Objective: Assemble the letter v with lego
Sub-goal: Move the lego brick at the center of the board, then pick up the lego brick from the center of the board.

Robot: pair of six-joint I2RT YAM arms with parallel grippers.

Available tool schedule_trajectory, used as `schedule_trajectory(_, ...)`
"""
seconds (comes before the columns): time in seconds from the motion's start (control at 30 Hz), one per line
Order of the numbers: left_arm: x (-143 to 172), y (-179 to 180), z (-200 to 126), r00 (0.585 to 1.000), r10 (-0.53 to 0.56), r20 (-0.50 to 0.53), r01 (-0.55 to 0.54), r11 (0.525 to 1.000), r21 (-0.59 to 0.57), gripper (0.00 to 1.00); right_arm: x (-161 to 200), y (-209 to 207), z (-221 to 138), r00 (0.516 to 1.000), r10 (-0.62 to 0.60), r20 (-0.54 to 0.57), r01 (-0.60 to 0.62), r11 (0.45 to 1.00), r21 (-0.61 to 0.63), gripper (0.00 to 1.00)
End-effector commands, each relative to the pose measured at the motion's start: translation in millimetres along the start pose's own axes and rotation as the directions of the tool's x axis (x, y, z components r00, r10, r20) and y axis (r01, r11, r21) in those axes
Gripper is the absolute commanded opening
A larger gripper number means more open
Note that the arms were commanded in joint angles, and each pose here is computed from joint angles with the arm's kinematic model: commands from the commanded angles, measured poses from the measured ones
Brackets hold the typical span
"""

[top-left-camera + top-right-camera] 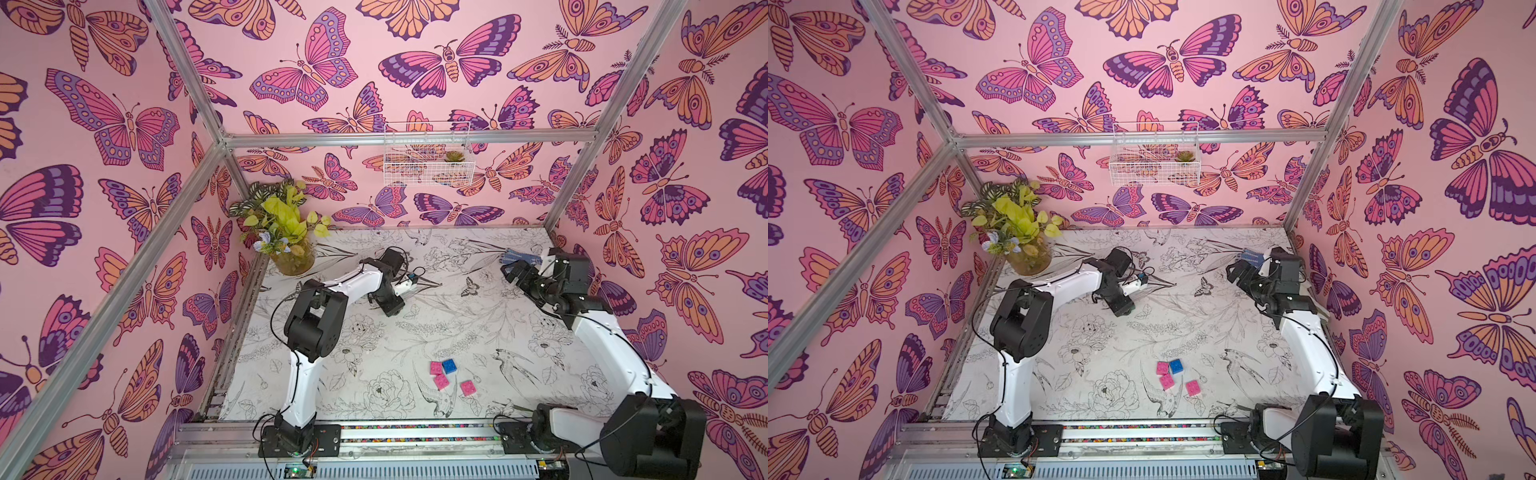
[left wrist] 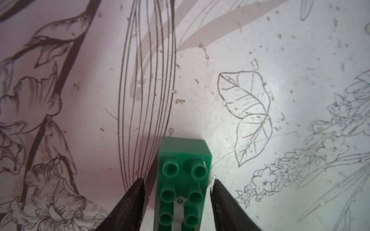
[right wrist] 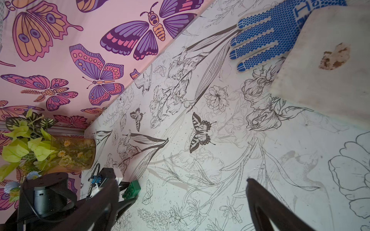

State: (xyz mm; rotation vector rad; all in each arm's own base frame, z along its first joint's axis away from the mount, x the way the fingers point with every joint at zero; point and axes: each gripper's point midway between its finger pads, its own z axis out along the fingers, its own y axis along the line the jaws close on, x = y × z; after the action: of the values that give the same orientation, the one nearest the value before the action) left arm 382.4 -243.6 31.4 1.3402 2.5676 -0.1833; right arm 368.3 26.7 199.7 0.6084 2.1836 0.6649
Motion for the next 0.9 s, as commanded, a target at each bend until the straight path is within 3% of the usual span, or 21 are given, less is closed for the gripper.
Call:
schedule_trajectory(0.0, -26, 9, -58, 0.989, -0.078, 0.125, 0.088, 0.994, -0.071, 0.57, -2, 2, -2, 1.0, -0.013, 0.01, 0.013, 1.0, -0.015, 0.99)
schedule_trajectory(0.1, -31, 4, -102, 0.959, -0.174, 0.224, 0.197, 0.977, -0.084, 0.64, 1, 1, -5, 0.999, -0.043, -0.013, 0.043, 0.999, 0.011, 0.99)
schedule_trajectory(0.13, -30, -3, -114, 0.948, -0.197, 0.252, 0.222, 0.972, -0.074, 0.78, 3, 0, -5, 0.998, -0.049, -0.033, 0.05, 0.999, 0.019, 0.99)
schedule_trajectory(0.3, -19, -65, -143, 0.921, -0.201, 0.333, 0.236, 0.969, -0.069, 0.81, 20, -6, 8, 0.992, -0.03, -0.122, 0.035, 0.999, 0.038, 0.99)
schedule_trajectory(0.5, 10, -159, -126, 0.932, -0.184, 0.313, 0.193, 0.981, 0.001, 0.78, 29, -19, 11, 0.986, -0.032, -0.161, 0.051, 0.993, 0.111, 1.0)
schedule_trajectory(0.7, 44, -199, -93, 0.912, -0.312, 0.266, 0.337, 0.94, -0.053, 0.77, 24, -27, 7, 0.988, -0.039, -0.151, 0.066, 0.982, 0.177, 0.98)
schedule_trajectory(0.87, 39, -234, -73, 0.872, -0.384, 0.304, 0.434, 0.894, -0.116, 0.76, 23, -27, 9, 0.987, -0.023, -0.161, 0.053, 0.981, 0.187, 0.97)
